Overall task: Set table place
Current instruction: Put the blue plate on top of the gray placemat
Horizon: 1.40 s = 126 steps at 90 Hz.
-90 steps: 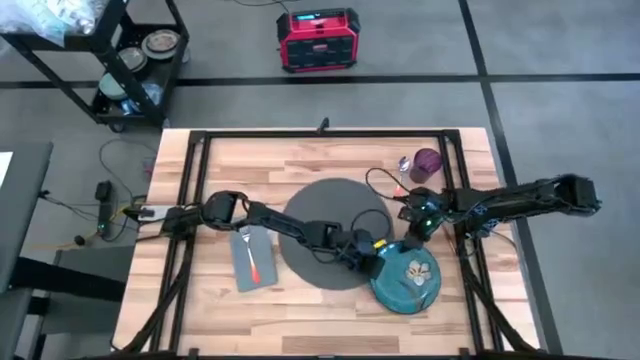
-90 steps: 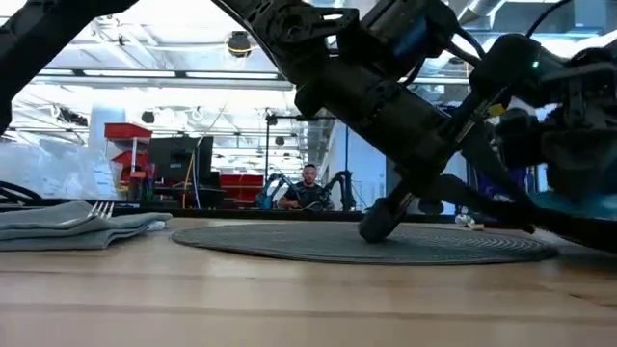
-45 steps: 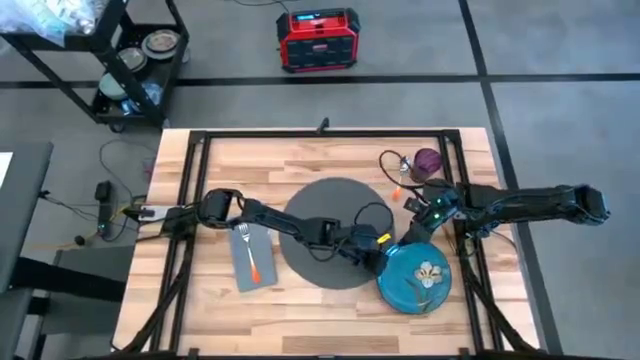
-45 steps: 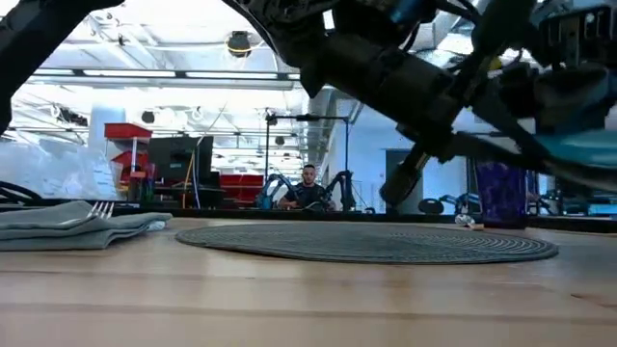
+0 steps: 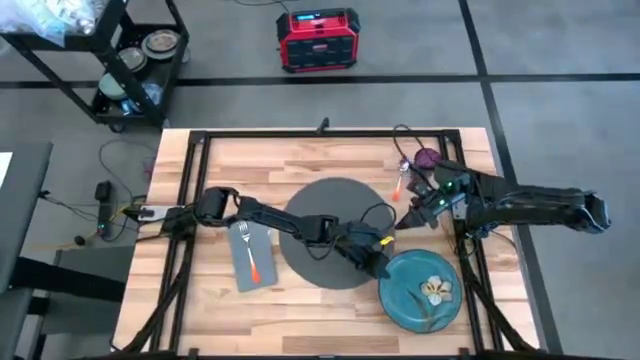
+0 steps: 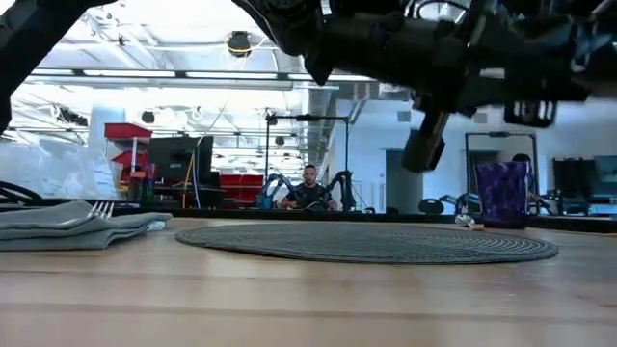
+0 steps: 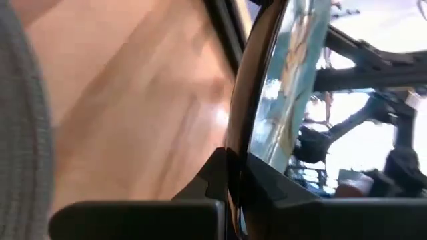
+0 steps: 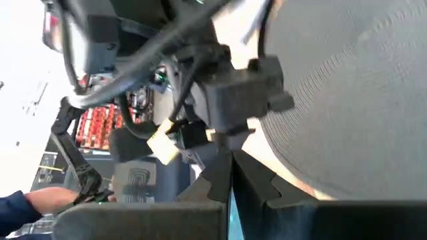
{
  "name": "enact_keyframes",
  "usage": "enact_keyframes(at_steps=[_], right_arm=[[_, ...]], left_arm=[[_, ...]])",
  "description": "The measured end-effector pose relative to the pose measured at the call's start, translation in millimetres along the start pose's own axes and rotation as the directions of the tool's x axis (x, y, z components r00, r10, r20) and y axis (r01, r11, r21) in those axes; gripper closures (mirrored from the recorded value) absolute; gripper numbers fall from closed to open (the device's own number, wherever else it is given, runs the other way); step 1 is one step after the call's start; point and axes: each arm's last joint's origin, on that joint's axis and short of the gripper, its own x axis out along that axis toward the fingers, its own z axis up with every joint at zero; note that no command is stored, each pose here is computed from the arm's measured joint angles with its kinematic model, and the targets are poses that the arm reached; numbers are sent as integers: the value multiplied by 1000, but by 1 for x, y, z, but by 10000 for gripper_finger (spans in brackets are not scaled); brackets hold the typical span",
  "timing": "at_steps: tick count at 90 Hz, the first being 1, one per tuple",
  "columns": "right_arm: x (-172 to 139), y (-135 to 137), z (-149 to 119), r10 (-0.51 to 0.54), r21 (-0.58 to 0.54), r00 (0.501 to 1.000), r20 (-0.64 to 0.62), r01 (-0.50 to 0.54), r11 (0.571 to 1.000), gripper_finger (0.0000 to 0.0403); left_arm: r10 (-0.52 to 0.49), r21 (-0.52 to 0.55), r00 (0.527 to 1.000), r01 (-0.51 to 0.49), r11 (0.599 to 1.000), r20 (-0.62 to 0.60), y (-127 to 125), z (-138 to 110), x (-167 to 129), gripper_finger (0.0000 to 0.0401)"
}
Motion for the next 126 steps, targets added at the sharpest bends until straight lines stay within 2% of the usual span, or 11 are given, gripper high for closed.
enact_keyframes(at_steps=[12,33,45,67,84,103,126], right_arm=[[-5,6,7,15,-25,1000,27,-14,1000,403],[-9,5,10,17,-28,999,42,-16,999,403],[-9,5,10,17,-26,999,40,-16,1000,403],[-9,4,9,7,-16,1000,31,-7,1000,403],[-9,3,9,-3,-19,1000,24,3,1000,403],[-13,0,12,-6,-12,999,46,7,1000,403],[-19,-4,17,-13,3,997,80,13,1000,403]], left_arm=[[8,20,997,-7,1000,-82,-10,10,-20,400],[54,28,968,-48,998,-246,-9,19,-47,401],[43,33,946,-34,999,-322,-6,24,-57,401],[-22,26,924,34,999,-381,3,42,-71,401],[-25,7,910,31,999,-415,17,59,-87,401],[40,-9,902,-49,999,-430,42,75,-112,401],[101,-10,857,-123,992,-505,72,84,-151,401]])
